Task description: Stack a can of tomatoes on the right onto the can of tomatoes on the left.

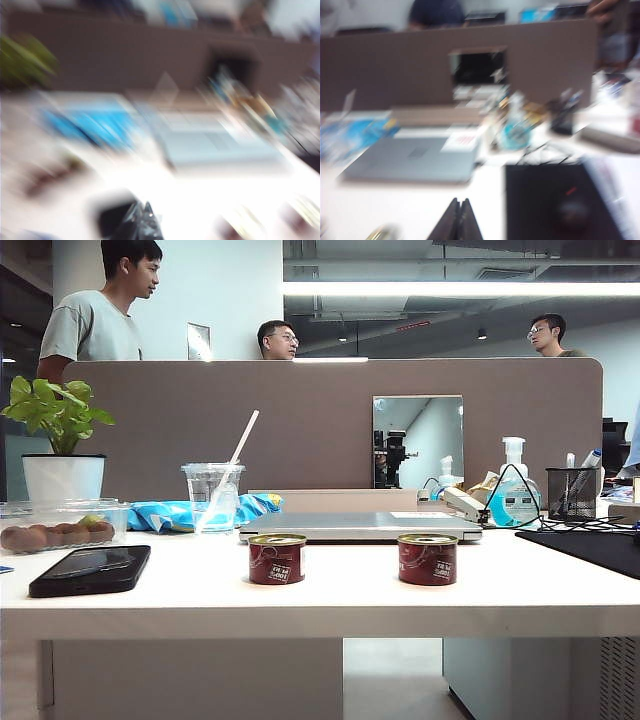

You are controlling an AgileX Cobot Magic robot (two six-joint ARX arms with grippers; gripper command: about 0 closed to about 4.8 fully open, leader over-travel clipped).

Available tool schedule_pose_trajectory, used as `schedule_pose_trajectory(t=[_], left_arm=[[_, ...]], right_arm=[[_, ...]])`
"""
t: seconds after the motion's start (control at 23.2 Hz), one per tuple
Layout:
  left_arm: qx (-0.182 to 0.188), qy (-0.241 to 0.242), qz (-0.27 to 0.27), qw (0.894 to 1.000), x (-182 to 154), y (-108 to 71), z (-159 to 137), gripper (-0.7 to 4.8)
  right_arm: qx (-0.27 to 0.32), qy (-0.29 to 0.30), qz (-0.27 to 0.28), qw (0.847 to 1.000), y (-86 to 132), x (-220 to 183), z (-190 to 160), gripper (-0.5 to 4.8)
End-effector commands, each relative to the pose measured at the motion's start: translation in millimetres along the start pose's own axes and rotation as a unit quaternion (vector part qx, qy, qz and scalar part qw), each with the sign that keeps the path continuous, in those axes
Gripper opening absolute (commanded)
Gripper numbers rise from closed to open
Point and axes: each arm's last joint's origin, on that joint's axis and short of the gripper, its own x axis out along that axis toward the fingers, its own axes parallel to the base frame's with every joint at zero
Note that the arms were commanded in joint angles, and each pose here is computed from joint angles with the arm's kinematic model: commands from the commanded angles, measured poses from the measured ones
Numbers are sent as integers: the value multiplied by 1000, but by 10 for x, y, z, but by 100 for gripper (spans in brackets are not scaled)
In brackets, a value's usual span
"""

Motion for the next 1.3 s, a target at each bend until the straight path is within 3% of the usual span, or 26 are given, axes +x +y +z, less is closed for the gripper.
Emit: schedule_pose_trajectory(t=[0.04,0.09,0.17,0.26,0.35,0.52,0.56,0.65,0.69,0.82,1.08,1.3], left_arm=[[3,70,-195,978,181,-53,-102,-4],[-6,96,-236,967,279,-65,-156,-4],[-10,125,-245,961,408,-97,-229,-4],[0,131,-255,958,483,-159,-260,-4],[13,132,-246,960,560,-267,-287,-4],[28,141,-233,962,592,-348,-325,-4],[31,145,-230,962,591,-350,-335,-4],[31,146,-232,961,589,-350,-336,-4],[31,148,-232,961,588,-350,-340,-4],[30,156,-231,960,584,-349,-354,-4],[36,160,-232,959,581,-347,-366,-4],[44,157,-223,961,583,-342,-365,-4]], right_arm=[[5,74,101,992,76,101,110,-5],[9,104,126,986,108,226,168,-5],[13,164,154,974,187,530,167,6],[5,193,166,967,273,746,111,57],[-39,219,200,954,500,1130,-101,163],[-50,238,227,943,726,1519,-397,183],[-50,253,229,939,783,1709,-539,231],[-54,293,222,929,849,1957,-716,265],[-56,309,217,924,877,2068,-784,308],[-58,334,214,916,922,2223,-871,386],[-59,354,212,909,946,2306,-941,402],[-84,360,222,902,952,2284,-963,479]])
